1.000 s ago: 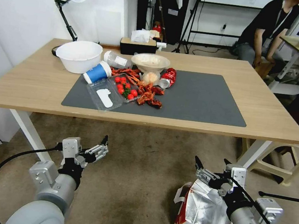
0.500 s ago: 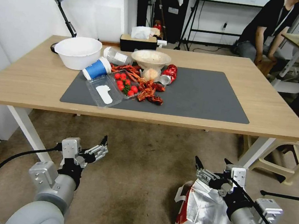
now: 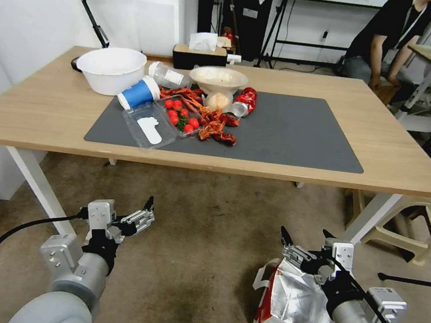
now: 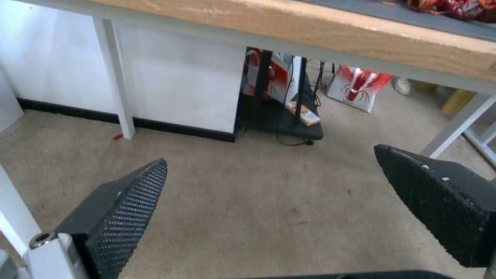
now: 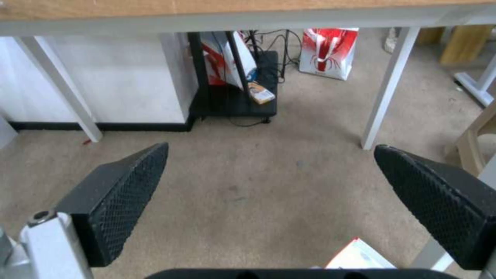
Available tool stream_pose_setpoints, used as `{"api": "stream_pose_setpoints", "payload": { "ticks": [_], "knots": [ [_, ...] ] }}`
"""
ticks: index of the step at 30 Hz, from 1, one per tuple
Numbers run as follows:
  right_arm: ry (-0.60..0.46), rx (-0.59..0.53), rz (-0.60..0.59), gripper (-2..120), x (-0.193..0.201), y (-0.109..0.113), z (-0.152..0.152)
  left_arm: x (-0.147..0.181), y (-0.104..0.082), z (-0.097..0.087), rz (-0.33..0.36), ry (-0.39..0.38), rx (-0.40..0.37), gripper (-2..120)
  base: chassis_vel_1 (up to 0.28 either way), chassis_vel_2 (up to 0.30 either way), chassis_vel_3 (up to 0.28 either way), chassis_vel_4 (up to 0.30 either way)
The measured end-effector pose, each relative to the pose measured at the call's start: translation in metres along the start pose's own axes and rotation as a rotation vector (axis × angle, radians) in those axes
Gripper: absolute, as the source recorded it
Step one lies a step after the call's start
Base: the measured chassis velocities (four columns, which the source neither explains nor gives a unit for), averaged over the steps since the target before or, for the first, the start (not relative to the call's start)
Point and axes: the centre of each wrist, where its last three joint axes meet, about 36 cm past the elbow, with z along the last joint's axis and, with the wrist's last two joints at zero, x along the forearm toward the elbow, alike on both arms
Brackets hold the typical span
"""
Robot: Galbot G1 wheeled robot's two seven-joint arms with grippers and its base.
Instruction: Pick up the food delivery bag from the floor and place it on the table.
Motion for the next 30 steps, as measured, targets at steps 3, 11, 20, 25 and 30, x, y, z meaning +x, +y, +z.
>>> {"api": "stream_pose_setpoints", "payload": {
  "ticks": [3,11,20,25,30],
  "knots": [
    [0.001,0.004,-0.002,100,0.0001,-0.0001,0.0001,0.0002,0.0001,0.0003,-0.001,0.000,0.000,100,0.000,0.000,0.000,0.000],
    [0.001,0.006,-0.003,100,0.0001,-0.0003,0.0001,0.0005,0.0005,0.0006,-0.001,0.005,-0.003,100,0.000,0.000,0.000,0.000],
    [0.000,0.002,-0.001,100,-0.0002,0.0006,0.0000,0.0006,0.0005,0.0007,0.000,0.004,-0.002,100,0.000,0.000,0.000,0.000],
    [0.000,0.007,-0.003,100,-0.0003,0.0006,-0.0001,-0.0006,0.0011,-0.0012,-0.002,-0.008,-0.006,100,0.000,0.000,0.000,0.000],
    [0.000,0.013,-0.003,100,-0.0005,0.0007,-0.0003,-0.0011,0.0013,-0.0019,-0.002,-0.013,-0.005,100,0.000,0.000,0.000,0.000]
  ]
}}
